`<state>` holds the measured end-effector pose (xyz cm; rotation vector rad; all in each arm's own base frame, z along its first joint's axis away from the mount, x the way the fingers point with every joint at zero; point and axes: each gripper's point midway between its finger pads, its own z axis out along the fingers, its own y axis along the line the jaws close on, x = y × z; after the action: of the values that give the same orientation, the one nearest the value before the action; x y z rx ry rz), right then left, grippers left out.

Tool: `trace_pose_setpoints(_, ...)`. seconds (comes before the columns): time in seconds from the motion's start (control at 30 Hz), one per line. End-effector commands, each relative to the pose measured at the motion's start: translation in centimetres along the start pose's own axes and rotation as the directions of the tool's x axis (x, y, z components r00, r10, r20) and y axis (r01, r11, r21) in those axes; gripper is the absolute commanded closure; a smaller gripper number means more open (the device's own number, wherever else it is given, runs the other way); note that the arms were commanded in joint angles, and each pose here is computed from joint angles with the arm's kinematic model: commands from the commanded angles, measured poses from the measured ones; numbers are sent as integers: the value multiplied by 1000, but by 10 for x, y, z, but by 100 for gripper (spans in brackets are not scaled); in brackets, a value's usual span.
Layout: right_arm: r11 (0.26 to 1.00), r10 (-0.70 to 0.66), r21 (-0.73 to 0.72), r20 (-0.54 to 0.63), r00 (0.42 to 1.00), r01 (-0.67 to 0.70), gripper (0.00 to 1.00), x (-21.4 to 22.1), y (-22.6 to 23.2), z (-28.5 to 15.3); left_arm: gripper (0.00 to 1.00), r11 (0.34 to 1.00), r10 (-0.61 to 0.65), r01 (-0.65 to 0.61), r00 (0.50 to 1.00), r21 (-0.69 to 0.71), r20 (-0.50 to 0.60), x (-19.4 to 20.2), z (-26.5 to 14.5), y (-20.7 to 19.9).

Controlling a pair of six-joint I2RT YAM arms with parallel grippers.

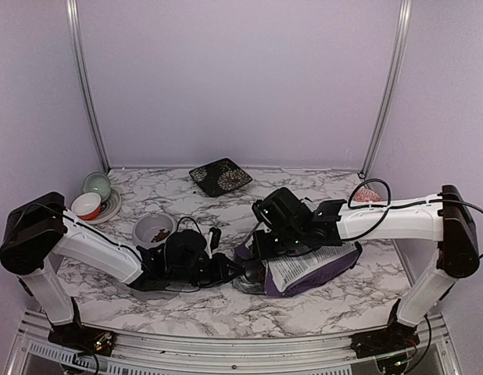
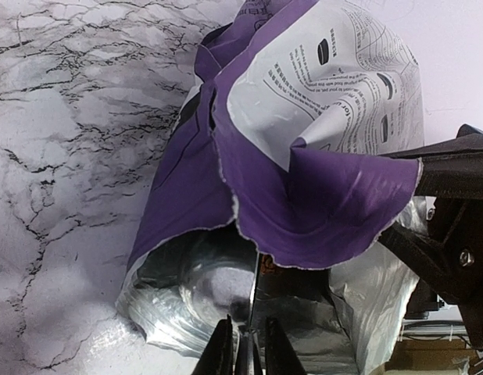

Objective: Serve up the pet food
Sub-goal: Collect the pet food from the pet food bag.

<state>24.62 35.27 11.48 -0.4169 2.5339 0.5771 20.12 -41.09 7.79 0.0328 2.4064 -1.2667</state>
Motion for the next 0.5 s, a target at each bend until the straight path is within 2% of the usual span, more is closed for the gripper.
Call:
trace_pose_setpoints(0.0,1000,-3,-11,-8,1000,3,100,1,7,-7,100,999,7,-8,1000,46,13,-6,-1,-14)
trace_pose_setpoints(0.47,1000,4,-11,20,1000,-3,100,-4,7,-15,100,999,-3,1,998,38,58,-7,-34,-3)
